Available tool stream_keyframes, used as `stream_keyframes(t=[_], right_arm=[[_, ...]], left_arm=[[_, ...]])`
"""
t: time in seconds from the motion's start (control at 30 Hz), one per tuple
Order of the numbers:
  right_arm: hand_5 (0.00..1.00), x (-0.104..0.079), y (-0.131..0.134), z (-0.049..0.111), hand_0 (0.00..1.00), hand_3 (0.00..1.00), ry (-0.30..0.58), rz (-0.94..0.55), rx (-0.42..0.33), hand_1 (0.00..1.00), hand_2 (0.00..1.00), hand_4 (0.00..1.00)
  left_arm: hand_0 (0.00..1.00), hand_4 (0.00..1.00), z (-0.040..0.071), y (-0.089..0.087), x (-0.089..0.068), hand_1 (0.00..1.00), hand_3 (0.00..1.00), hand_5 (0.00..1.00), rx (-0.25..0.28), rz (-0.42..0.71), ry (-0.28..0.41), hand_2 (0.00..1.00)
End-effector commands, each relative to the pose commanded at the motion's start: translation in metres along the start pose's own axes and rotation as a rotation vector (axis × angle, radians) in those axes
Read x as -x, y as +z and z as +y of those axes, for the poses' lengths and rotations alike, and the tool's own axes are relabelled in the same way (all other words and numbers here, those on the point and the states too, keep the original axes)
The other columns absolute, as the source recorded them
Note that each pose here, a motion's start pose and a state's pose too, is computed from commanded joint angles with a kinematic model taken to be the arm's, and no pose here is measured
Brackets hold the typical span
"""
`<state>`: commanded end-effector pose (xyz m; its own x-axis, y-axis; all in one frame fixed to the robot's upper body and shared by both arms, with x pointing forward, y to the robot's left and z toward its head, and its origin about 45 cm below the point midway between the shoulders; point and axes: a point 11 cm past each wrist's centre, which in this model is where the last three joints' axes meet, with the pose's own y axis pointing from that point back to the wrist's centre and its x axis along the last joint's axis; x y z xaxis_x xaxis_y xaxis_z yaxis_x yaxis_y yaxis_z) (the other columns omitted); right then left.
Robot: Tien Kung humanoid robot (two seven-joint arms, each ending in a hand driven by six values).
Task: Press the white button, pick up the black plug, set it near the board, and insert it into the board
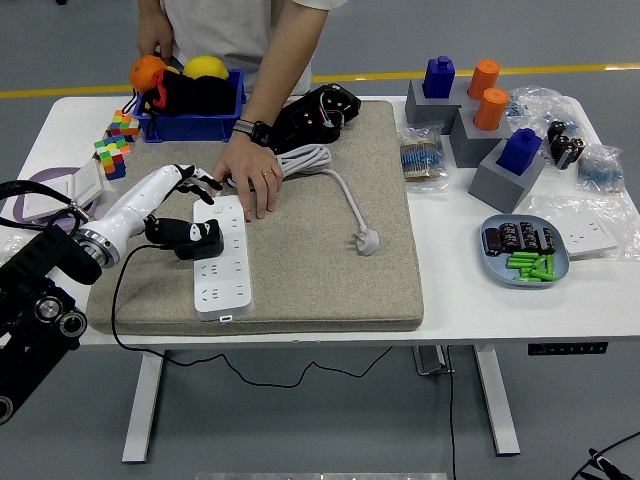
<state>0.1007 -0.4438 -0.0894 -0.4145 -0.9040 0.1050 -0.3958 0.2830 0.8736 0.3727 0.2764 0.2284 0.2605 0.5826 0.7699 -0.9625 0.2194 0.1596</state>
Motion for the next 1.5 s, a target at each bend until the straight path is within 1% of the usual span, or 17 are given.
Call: stream_keyframes(t=[0.07,0.17,0.27,0.37,0.5,0.57,0.67,0.77,0.93,0.97,1.03,1.3,1.5], right_arm=[[0.502,0.000,0.000,0.000,0.726,0.673,-0.001,0.000,0.000,0.588,0.533,0.741],[0.501,0.000,0.000,0.000,0.725,0.671,-0.001,0.000,0.000,0.587,0.532,0.739],[0.501,0.000,-0.001,0.000,0.725,0.671,0.000,0.001,-0.001,0.587,0.532,0.739],[0.500,0.000,-0.003,0.000,0.725,0.672,-0.002,0.001,-0.003,0.586,0.532,0.739],[0.500,0.001,-0.006,-0.001,0.725,0.672,-0.006,-0.003,-0.008,0.586,0.532,0.739],[0.498,0.001,-0.007,-0.001,0.726,0.671,-0.007,-0.002,-0.007,0.588,0.532,0.738],[0.498,0.001,-0.007,-0.001,0.726,0.671,-0.008,-0.001,-0.005,0.588,0.532,0.738],[0.498,0.001,-0.011,-0.001,0.726,0.672,-0.008,0.000,-0.012,0.587,0.532,0.738],[0.498,0.004,-0.017,-0.002,0.726,0.672,-0.016,0.005,-0.026,0.587,0.532,0.738],[0.498,0.005,-0.018,-0.002,0.725,0.672,-0.017,0.007,-0.027,0.586,0.532,0.739],[0.498,0.005,-0.019,-0.003,0.725,0.672,-0.019,0.009,-0.029,0.586,0.532,0.739],[0.497,0.006,-0.024,-0.003,0.725,0.674,-0.019,0.016,-0.036,0.592,0.534,0.739],[0.497,0.007,-0.027,-0.004,0.725,0.673,-0.019,0.014,-0.044,0.590,0.536,0.738]], left_arm=[[0.693,0.729,-0.001,-0.004,-0.007,0.677,0.640,0.002,-0.010,0.008,0.024,0.551],[0.687,0.730,-0.003,-0.016,-0.022,0.675,0.640,0.002,-0.041,0.035,0.074,0.550],[0.687,0.730,-0.005,-0.030,-0.033,0.675,0.640,0.002,-0.088,0.067,0.115,0.550],[0.700,0.731,-0.005,-0.041,-0.041,0.682,0.640,0.002,-0.126,0.099,0.149,0.560],[0.700,0.731,-0.004,-0.044,-0.048,0.682,0.640,0.002,-0.145,0.133,0.183,0.560],[0.707,0.732,-0.005,-0.044,-0.047,0.687,0.643,0.002,-0.146,0.137,0.181,0.567],[0.707,0.732,-0.009,-0.040,-0.042,0.687,0.643,0.002,-0.138,0.133,0.159,0.567],[0.713,0.734,-0.009,-0.037,-0.042,0.698,0.646,0.002,-0.130,0.139,0.165,0.578],[0.713,0.734,-0.007,-0.034,-0.050,0.698,0.646,0.002,-0.121,0.144,0.195,0.578],[0.724,0.739,-0.007,-0.034,-0.051,0.718,0.651,0.002,-0.119,0.143,0.200,0.604],[0.724,0.739,-0.006,-0.033,-0.054,0.718,0.651,0.002,-0.116,0.143,0.208,0.604],[0.728,0.745,-0.002,-0.035,-0.064,0.721,0.653,0.002,-0.115,0.153,0.249,0.615],[0.729,0.752,-0.001,-0.034,-0.070,0.724,0.657,0.002,-0.112,0.152,0.268,0.620]])
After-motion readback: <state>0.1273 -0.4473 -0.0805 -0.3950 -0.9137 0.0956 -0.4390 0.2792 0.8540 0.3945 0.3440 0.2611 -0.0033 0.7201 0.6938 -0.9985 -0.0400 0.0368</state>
